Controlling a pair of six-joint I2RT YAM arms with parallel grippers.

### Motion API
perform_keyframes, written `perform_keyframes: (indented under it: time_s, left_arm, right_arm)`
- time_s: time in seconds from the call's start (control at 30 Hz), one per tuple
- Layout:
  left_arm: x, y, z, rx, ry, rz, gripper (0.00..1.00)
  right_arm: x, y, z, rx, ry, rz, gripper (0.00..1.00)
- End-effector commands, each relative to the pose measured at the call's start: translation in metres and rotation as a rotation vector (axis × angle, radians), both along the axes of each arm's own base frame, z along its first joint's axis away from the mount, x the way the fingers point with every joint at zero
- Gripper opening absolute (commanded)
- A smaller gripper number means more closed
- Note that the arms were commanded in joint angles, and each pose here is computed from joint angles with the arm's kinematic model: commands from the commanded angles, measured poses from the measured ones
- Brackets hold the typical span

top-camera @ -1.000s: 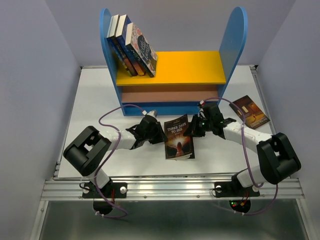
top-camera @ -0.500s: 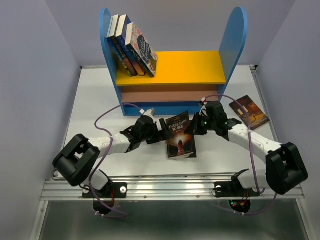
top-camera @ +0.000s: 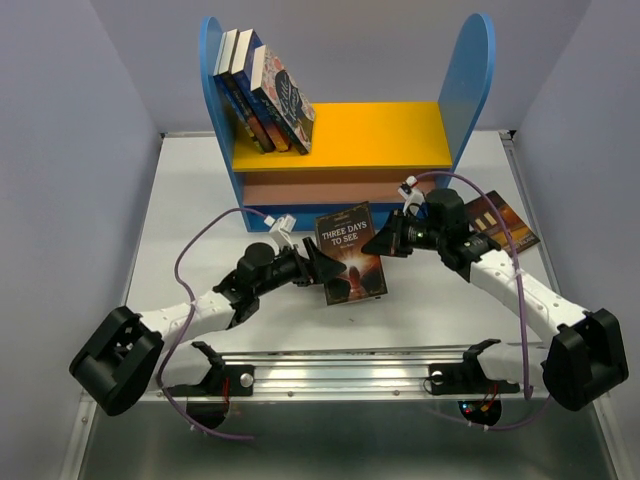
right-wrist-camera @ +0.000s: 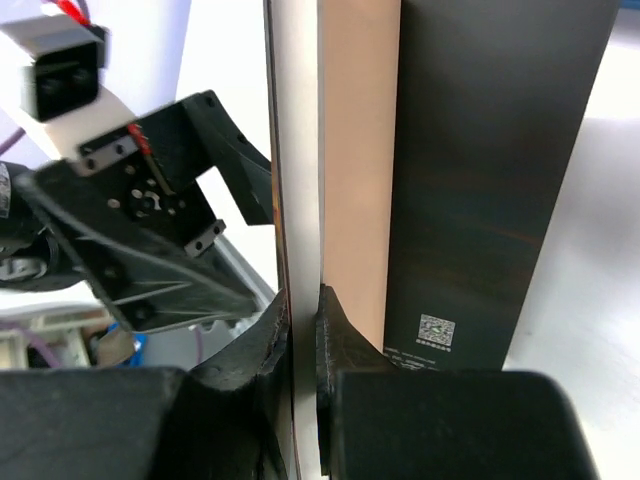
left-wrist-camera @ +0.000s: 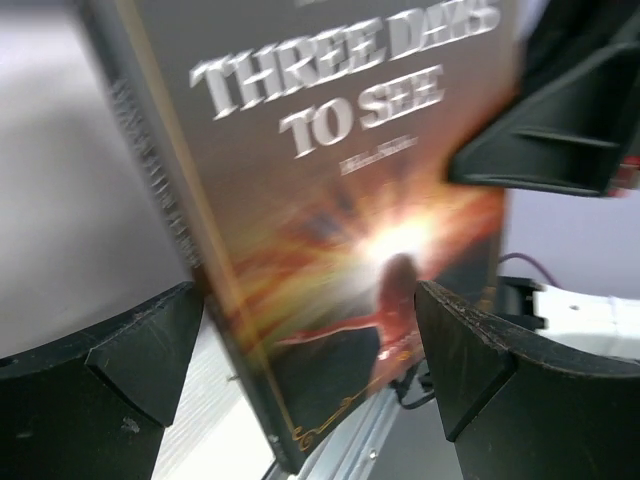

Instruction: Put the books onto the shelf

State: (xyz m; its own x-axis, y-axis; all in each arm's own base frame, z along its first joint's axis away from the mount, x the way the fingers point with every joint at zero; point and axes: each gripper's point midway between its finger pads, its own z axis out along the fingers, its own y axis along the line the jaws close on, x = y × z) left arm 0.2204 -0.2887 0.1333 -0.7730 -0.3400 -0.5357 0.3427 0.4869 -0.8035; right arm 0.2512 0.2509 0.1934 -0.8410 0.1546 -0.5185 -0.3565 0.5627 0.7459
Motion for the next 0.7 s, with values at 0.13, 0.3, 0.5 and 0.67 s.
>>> perform_keyframes:
  time_s: [0.13, 0.3, 0.5, 0.67]
  left_arm:
    - [-0.006, 0.003, 0.068, -0.164, -0.229, -0.022, 0.99]
    - [-0.003, 0.002, 0.070, -0.161, -0.237, -0.020, 0.98]
    - [0.000, 0.003, 0.083, -0.186, -0.274, -0.002, 0.95]
    - [0.002, 0.007, 0.100, -0.214, -0.314, 0.016, 0.82]
  right_arm:
    - [-0.004, 0.013, 0.083, 0.208, -0.198, 0.139, 0.01]
    - [-0.011, 0.014, 0.100, 0.253, -0.241, 0.192, 0.01]
    - [-0.019, 0.015, 0.114, 0.280, -0.279, 0.233, 0.01]
    - [-0.019, 0.016, 0.109, 0.279, -0.263, 0.245, 0.01]
